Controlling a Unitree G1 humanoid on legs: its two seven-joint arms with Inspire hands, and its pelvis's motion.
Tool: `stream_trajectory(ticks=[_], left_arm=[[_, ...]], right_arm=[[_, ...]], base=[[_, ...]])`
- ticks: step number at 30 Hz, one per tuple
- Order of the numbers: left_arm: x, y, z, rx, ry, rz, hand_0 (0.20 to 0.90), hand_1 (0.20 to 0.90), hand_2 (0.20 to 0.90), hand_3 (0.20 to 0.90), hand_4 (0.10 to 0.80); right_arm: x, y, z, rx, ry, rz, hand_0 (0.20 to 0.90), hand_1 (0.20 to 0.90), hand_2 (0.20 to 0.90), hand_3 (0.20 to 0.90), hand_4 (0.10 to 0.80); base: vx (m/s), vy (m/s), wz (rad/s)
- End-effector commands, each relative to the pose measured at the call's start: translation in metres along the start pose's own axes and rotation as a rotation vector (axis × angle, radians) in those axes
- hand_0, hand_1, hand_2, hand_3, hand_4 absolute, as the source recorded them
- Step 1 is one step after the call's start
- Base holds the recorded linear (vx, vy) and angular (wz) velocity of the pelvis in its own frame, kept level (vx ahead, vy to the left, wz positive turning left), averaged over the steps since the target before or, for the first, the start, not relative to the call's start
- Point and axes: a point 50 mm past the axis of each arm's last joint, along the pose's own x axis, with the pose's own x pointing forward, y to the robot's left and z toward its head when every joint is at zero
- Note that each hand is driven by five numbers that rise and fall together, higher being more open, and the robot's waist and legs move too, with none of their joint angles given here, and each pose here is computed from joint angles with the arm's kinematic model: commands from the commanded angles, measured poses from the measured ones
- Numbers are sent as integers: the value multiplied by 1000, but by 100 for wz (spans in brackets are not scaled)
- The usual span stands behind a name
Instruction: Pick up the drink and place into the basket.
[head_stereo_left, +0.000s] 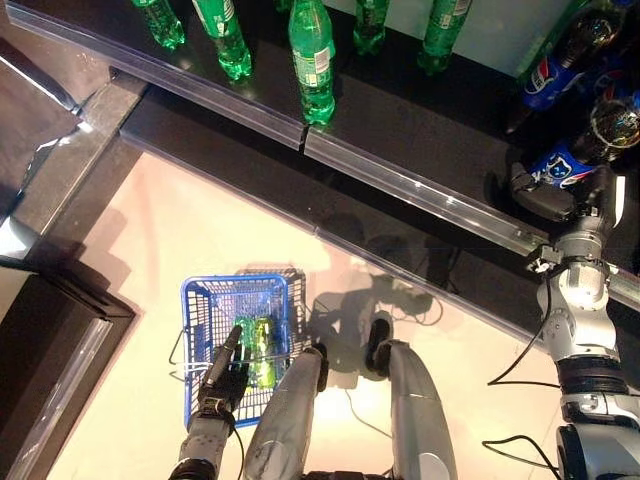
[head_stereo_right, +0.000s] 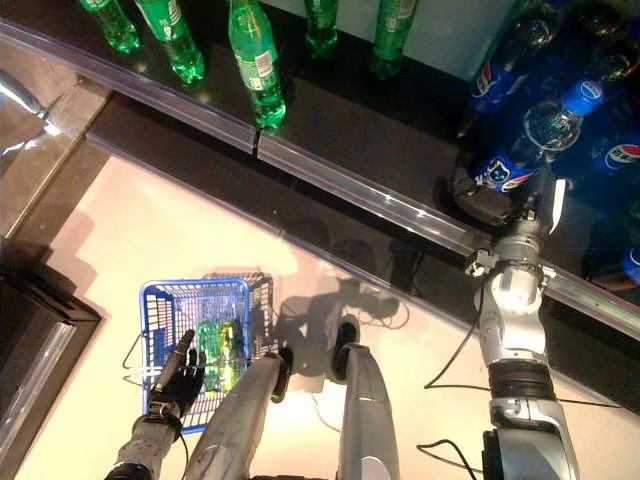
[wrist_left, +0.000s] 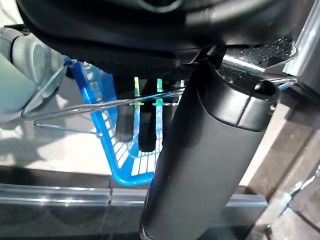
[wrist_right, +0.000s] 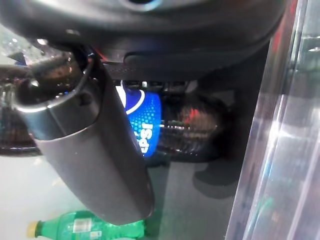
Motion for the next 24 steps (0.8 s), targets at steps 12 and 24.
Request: stream_trajectory(ticks=[12,24], left_arm=[[-17,13,37,123,-82,-83,300,300,300,200,100],[-19,14,35,117,-74,-97,300,300,300,200,100]], right_arm=[[30,-4,82,211,-326,-19,300,300,300,200,100],[24,1,116,72,-539,-83,300,300,300,200,100]], base=[[2,0,1],[-1,3,1]])
